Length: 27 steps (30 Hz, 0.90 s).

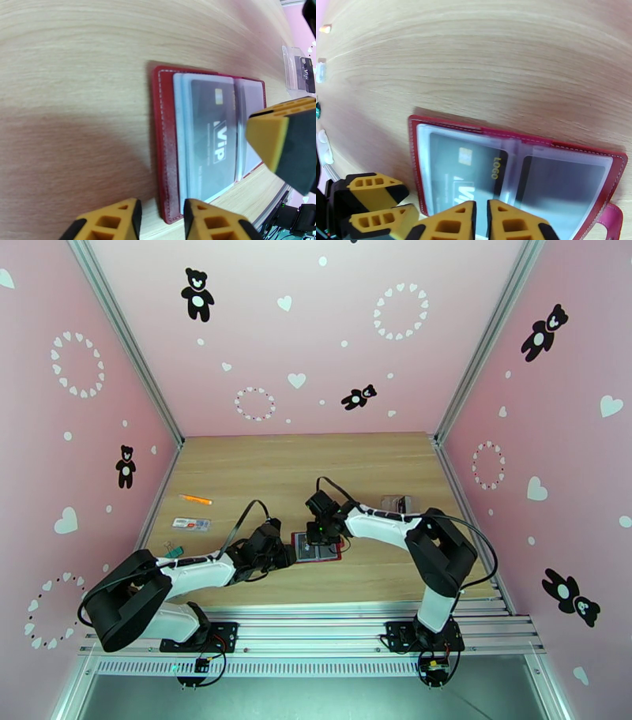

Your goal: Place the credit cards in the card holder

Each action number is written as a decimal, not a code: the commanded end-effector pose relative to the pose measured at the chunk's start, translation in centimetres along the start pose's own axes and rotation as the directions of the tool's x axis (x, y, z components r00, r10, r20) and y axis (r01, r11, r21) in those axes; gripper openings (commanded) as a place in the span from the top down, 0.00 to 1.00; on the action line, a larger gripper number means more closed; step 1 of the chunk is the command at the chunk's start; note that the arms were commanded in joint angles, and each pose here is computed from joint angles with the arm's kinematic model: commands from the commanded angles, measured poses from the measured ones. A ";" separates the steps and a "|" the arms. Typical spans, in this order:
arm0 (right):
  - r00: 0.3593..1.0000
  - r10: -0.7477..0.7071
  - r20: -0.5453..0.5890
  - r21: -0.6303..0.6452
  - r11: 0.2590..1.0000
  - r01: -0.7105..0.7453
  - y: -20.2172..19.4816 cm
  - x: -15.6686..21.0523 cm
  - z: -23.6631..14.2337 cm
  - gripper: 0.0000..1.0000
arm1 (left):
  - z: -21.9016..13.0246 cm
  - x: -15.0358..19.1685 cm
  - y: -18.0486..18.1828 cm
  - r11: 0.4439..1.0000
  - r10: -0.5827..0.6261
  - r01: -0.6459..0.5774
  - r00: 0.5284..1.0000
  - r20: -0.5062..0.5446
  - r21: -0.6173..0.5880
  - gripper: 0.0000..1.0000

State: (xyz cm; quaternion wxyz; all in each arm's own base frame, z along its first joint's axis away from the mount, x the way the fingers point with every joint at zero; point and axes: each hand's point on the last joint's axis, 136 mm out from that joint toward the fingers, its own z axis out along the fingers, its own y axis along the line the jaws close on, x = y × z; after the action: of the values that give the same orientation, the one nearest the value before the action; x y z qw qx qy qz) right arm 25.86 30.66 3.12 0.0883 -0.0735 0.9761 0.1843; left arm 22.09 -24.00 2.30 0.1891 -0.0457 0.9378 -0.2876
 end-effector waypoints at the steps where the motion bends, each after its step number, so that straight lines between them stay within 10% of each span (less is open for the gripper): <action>1: 1.000 -0.004 -0.028 0.038 0.999 0.005 -0.8 0.6 0.7 0.88 | -0.2 0.3 0.7 1.000 -0.002 0.002 1.000 0.000 -0.030 0.65; 27: 0.998 0.017 -0.065 0.101 0.995 -0.011 -3.1 2.2 2.8 0.98 | -1.2 -1.3 -2.2 0.999 0.021 -0.022 0.999 0.025 0.037 0.64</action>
State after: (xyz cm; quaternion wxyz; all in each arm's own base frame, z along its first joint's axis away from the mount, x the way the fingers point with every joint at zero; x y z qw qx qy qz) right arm 25.66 30.01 1.63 0.0815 -0.0703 0.9801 0.1666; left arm 22.09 -24.01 3.93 0.1967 -0.0440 0.9338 -0.2955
